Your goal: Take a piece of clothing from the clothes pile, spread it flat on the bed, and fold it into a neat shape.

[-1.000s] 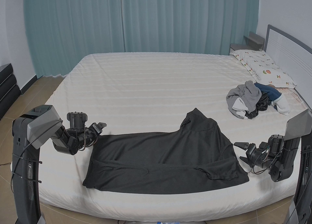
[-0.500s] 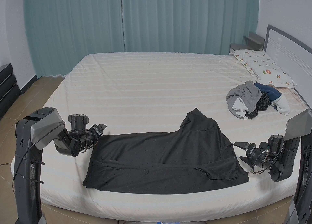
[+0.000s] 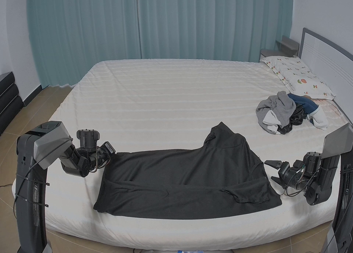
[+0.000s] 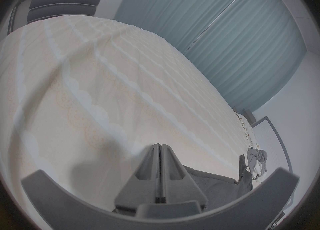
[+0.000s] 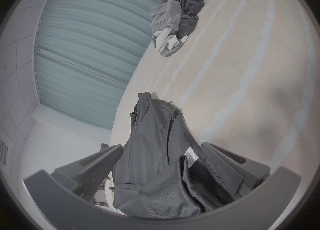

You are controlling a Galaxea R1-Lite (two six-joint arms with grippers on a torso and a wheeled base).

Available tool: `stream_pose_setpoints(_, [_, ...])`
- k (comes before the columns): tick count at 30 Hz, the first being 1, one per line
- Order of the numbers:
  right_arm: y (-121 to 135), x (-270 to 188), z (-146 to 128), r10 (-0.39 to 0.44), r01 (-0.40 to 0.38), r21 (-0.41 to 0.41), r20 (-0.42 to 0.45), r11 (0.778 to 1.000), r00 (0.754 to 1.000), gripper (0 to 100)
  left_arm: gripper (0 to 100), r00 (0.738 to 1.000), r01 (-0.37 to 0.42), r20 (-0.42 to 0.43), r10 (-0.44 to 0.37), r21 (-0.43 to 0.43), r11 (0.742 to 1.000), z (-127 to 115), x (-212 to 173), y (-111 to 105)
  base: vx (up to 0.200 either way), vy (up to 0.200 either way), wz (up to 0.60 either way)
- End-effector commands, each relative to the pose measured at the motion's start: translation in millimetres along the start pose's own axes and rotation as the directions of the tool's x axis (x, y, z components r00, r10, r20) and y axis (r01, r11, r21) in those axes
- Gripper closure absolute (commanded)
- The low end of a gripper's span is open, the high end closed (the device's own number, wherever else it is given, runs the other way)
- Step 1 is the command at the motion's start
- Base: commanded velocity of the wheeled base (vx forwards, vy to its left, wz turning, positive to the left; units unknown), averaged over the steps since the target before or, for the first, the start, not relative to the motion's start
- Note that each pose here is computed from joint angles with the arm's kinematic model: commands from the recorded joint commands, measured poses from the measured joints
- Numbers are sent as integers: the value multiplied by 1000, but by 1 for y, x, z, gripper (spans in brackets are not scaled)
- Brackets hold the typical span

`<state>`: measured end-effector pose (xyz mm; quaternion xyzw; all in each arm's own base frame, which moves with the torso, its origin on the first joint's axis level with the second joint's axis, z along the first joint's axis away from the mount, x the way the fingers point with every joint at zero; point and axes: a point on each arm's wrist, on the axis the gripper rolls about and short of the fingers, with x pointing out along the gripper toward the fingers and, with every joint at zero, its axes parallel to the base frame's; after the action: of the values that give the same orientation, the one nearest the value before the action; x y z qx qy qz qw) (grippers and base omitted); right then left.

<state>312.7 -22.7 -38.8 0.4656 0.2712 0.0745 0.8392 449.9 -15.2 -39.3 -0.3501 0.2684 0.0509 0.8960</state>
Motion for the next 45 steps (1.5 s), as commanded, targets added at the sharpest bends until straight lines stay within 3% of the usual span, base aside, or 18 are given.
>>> stream_pose_setpoints(1, [1,0,0,5,-5,-4,4,1000,1000,0,100,1000,7,12,-7,-1,1000,3,-2,-3,0,0,0])
stream_pose_setpoints(11, [3,4,5,18,-18,-16,26,1000,999,0,100,993,9,119,-5,-30,1000,9,-4,-2,0,0,0])
stream_pose_setpoints(14, [11,6,5,30,-29,-34,40,999,999,0,100,994,12,113,-4,-63,998,8,-8,-1,0,0,0])
stream_pose_setpoints(20, [37,33,12,46,-28,-111,166,993,985,0,100,994,20,107,-9,-99,995,7,-9,-2,0,0,0])
stream_pose_setpoints(24, [56,53,22,59,-34,-166,148,985,987,0,100,994,19,108,-6,-123,992,8,-10,-1,0,0,0])
stream_pose_setpoints(29, [75,94,28,-22,68,-227,198,972,980,0,100,994,19,108,-3,-147,989,11,-14,1,0,0,0])
stream_pose_setpoints(36, [73,137,25,-83,129,-346,146,929,986,0,100,995,15,104,1,-147,989,9,-15,2,0,0,0])
stream_pose_setpoints(45, [78,172,30,-93,146,-353,163,924,982,0,100,995,11,98,4,-147,989,8,-15,2,0,0,0])
